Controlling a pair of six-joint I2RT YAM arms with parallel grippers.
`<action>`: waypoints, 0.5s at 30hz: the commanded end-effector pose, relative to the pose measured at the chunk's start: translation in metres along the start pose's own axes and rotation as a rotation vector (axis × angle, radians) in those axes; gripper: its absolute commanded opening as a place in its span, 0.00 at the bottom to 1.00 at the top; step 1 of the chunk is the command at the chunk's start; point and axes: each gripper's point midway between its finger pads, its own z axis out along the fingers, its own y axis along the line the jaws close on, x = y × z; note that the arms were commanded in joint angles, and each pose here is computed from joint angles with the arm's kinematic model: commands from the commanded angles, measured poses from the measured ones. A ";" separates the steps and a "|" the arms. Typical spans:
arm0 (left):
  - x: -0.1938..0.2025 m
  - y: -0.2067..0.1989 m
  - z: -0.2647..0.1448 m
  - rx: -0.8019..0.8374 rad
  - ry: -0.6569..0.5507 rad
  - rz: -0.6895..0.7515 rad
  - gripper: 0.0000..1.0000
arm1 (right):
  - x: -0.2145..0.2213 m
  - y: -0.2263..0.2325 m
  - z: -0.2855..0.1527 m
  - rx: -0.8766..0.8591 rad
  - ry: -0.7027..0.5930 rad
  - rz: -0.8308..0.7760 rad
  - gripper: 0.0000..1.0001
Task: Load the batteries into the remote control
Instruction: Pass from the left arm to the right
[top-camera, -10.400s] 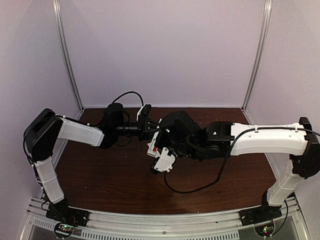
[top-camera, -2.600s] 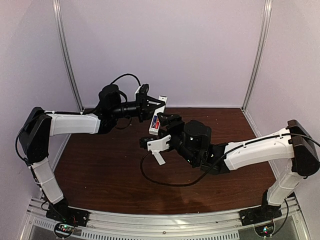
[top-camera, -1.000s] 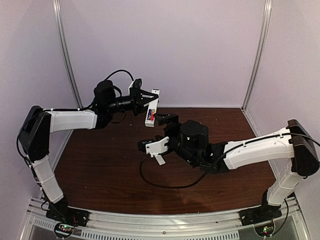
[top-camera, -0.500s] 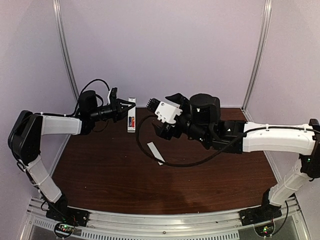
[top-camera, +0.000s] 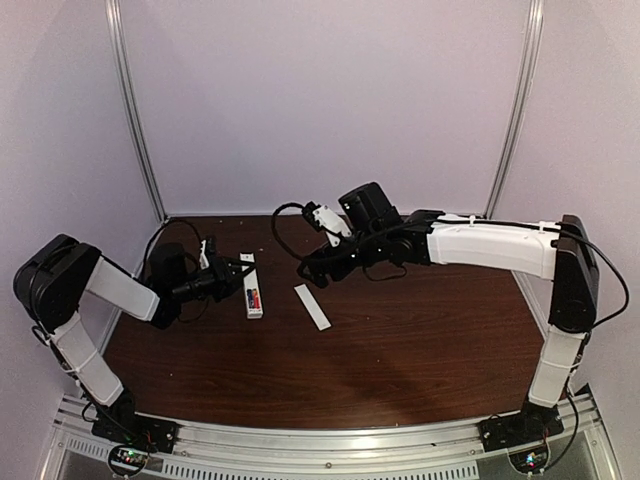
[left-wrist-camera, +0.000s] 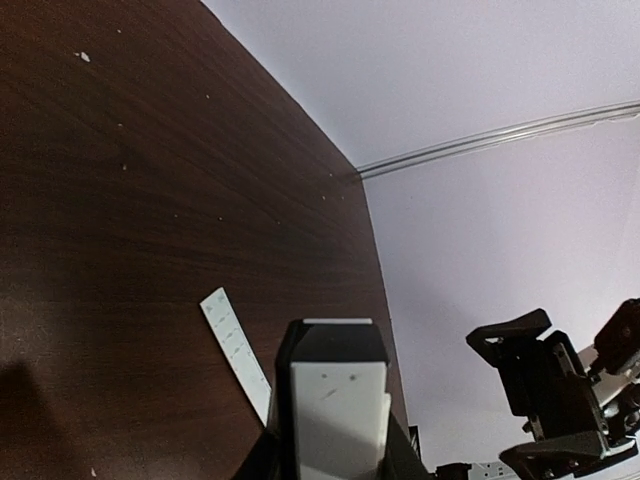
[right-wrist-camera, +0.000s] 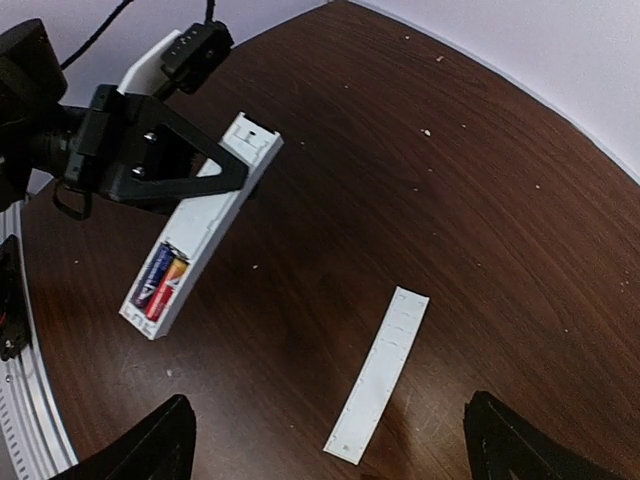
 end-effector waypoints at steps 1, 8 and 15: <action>-0.021 -0.009 -0.005 0.060 -0.164 0.029 0.00 | -0.043 0.056 -0.014 -0.130 -0.044 0.013 0.95; -0.027 -0.024 -0.016 0.193 -0.277 0.017 0.00 | -0.038 0.084 0.021 -0.110 0.046 0.013 0.95; -0.018 -0.037 -0.023 0.280 -0.304 0.016 0.00 | -0.018 0.097 0.053 -0.087 0.129 -0.031 0.94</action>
